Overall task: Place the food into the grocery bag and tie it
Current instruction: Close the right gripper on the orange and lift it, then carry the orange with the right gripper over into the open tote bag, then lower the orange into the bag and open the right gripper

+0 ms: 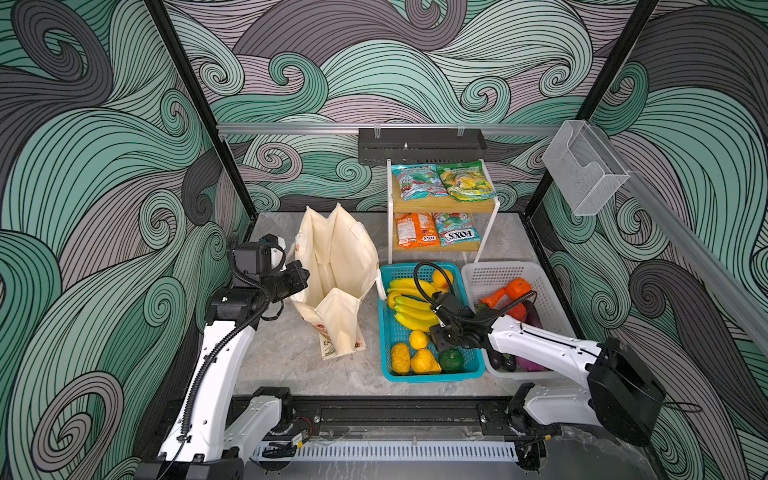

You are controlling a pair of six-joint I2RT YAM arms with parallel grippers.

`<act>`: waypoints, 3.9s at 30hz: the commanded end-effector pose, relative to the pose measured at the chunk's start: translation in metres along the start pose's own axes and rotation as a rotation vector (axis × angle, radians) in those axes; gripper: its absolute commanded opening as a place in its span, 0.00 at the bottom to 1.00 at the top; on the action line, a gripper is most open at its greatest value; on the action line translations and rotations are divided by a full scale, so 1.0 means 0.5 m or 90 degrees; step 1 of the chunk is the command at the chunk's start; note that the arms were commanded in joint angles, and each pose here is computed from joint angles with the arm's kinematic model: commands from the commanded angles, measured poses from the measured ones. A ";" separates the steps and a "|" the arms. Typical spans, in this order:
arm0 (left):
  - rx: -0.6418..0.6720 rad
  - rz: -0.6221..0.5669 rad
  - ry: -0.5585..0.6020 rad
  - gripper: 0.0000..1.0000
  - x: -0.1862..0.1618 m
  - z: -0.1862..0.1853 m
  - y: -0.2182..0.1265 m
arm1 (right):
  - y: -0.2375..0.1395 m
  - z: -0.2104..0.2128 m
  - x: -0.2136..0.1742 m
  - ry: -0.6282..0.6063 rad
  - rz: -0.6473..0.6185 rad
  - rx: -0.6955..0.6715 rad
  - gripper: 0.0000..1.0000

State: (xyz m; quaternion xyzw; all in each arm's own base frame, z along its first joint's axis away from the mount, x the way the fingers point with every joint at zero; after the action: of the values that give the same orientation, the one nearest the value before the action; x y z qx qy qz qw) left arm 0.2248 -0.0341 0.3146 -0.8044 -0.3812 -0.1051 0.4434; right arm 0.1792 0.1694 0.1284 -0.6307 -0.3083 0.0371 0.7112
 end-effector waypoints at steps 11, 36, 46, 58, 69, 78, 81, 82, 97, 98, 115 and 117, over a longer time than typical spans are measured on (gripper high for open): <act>-0.037 -0.031 0.027 0.00 0.010 -0.022 -0.020 | -0.147 0.000 0.045 0.013 -0.140 0.059 0.53; -0.072 0.028 0.048 0.00 -0.001 -0.041 -0.005 | -0.345 0.221 0.470 -0.085 -0.367 0.274 0.49; -0.100 0.041 0.071 0.00 -0.004 -0.050 -0.008 | -0.199 0.341 0.543 -0.115 -0.308 0.243 0.47; -0.084 0.006 0.084 0.00 0.000 -0.053 -0.038 | 0.015 0.379 0.514 -0.109 -0.202 0.185 0.46; -0.096 -0.023 0.082 0.00 -0.001 -0.064 -0.080 | 0.160 0.356 0.517 -0.061 -0.150 0.138 0.46; -0.088 -0.042 0.074 0.00 -0.003 -0.065 -0.112 | 0.258 0.340 0.485 -0.054 -0.073 0.104 0.46; -0.082 -0.056 0.070 0.00 -0.002 -0.063 -0.120 | 0.286 0.338 0.473 -0.057 -0.046 0.094 0.47; -0.079 -0.055 0.070 0.00 -0.002 -0.061 -0.119 | 0.291 0.338 0.470 -0.058 -0.041 0.093 0.47; 0.007 -0.028 0.065 0.00 0.004 -0.016 -0.043 | 0.342 0.337 0.427 -0.052 0.014 0.103 0.58; 0.005 -0.027 0.065 0.00 0.004 -0.016 -0.041 | 0.337 0.336 0.430 -0.053 0.012 0.106 0.59; 0.041 -0.033 0.056 0.00 0.006 0.000 -0.025 | 0.139 0.374 0.501 -0.133 -0.116 0.174 0.99; 0.063 -0.035 0.056 0.00 0.008 0.007 -0.023 | 0.102 0.381 0.506 -0.150 -0.139 0.181 0.99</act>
State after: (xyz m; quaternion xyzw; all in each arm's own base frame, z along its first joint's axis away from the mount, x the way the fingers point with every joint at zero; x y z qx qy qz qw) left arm 0.2137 -0.0316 0.3201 -0.7847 -0.3706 -0.1267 0.4805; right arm 0.3168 0.4620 0.1364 -0.5000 -0.4091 0.0853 0.7585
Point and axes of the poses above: each gripper's point midway between its finger pads, its own y axis out along the fingers, its own z axis along the line the jaws close on, x = y × z, the point moved 8 cm from there along -y, back along the fingers, and after that the axes turned 8 degrees about -y, right-handed, at the moved point
